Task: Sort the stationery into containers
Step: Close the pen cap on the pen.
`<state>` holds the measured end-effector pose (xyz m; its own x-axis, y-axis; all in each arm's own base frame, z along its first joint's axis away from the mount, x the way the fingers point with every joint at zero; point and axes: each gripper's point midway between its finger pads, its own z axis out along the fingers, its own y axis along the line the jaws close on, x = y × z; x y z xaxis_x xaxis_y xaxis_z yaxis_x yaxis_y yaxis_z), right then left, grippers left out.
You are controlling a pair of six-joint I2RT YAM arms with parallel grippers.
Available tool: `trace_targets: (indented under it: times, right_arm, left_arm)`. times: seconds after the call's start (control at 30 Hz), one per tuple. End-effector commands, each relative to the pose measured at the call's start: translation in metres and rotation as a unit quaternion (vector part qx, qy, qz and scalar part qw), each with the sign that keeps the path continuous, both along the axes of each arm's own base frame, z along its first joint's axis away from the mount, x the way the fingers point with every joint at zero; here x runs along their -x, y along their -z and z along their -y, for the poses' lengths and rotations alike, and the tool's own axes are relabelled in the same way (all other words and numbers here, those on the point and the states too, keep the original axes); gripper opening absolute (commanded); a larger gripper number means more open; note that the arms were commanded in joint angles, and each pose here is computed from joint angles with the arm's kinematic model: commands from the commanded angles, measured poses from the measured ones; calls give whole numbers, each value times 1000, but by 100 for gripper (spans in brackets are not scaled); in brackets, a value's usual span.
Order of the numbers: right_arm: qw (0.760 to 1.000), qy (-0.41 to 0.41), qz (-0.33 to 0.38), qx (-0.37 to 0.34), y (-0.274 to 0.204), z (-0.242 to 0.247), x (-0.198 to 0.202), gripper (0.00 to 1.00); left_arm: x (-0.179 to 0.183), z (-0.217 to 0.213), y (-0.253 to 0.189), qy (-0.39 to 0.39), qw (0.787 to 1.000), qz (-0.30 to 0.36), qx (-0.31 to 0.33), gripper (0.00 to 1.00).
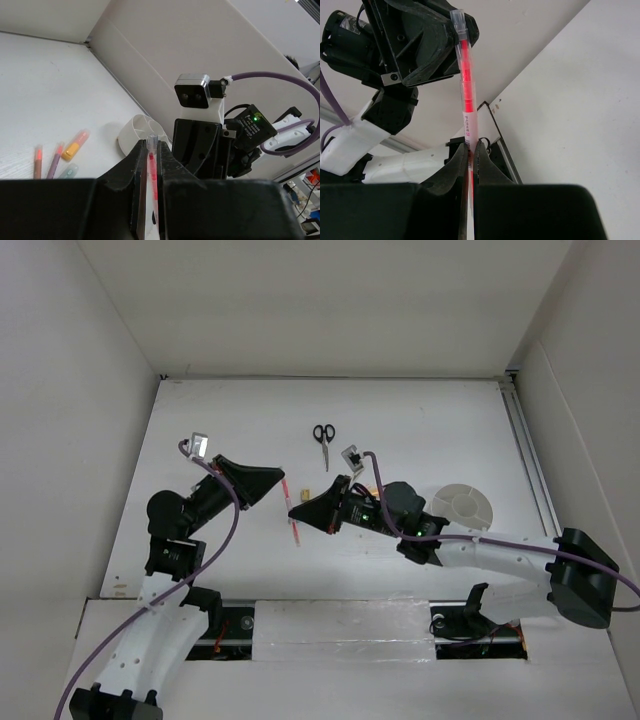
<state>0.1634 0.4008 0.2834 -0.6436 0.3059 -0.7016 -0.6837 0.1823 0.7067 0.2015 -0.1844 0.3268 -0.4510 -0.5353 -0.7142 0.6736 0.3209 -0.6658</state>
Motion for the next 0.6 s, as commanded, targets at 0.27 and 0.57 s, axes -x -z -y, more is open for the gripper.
trace_targets:
  times: [0.27, 0.57]
  right_arm:
    - [998, 40, 23, -54, -48, 7, -16, 0]
    - [996, 39, 31, -77, -62, 4, -17, 0]
  left_arm:
    - [18, 6, -4, 41, 998, 38, -8, 0]
    - [21, 5, -1, 39, 998, 50, -12, 0]
